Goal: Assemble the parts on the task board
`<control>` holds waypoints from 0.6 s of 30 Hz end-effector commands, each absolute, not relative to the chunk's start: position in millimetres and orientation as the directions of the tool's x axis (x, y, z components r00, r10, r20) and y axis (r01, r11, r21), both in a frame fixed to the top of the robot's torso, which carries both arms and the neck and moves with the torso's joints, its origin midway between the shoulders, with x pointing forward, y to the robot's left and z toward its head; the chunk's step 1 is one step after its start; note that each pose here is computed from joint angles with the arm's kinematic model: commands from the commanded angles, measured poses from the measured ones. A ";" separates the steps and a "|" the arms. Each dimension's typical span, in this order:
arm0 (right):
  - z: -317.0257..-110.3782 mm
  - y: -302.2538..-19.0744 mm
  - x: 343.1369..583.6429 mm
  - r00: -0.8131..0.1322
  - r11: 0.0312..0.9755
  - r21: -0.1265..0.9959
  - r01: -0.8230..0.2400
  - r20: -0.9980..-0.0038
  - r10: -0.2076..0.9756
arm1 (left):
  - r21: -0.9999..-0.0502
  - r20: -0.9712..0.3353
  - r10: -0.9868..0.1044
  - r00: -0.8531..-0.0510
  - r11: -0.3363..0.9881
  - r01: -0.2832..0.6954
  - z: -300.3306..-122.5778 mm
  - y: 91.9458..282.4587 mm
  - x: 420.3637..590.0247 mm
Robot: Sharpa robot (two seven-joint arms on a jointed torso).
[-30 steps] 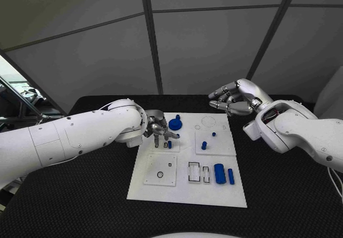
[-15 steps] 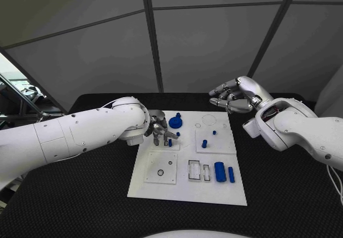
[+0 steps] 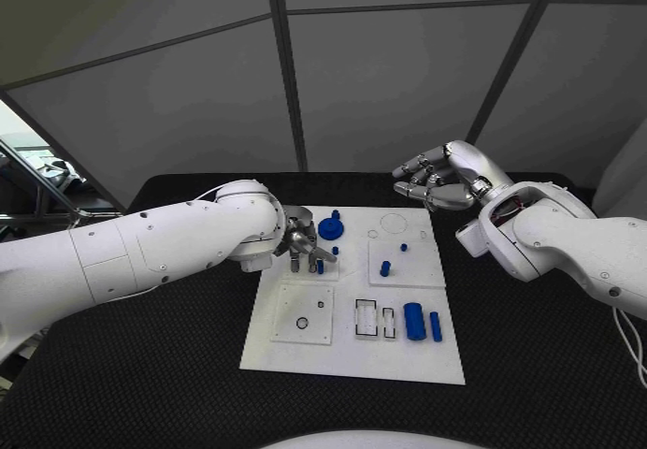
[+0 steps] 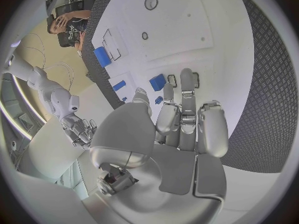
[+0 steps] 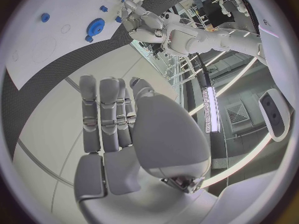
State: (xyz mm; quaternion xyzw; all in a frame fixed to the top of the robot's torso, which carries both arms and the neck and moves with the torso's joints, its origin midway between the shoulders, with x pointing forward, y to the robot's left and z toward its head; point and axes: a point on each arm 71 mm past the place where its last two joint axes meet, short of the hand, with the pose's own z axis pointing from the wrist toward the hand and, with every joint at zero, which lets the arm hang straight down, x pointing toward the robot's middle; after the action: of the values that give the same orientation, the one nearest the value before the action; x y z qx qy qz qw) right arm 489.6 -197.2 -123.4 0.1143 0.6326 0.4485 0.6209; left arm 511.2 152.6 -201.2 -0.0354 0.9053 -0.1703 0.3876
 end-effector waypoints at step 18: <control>-122.5 -195.5 490.8 -0.202 0.575 0.705 -0.414 -0.687 0.697 | -0.307 -0.675 -0.150 -0.723 0.947 0.090 -202.6 147.3 510.3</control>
State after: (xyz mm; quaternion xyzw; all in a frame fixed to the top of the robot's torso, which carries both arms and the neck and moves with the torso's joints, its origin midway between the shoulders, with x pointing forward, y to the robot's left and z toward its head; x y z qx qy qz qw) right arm 490.7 -196.5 -124.1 0.1155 0.6346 0.4460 0.6205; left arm 510.6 147.3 -202.6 -0.0237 0.9105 -0.1679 0.3771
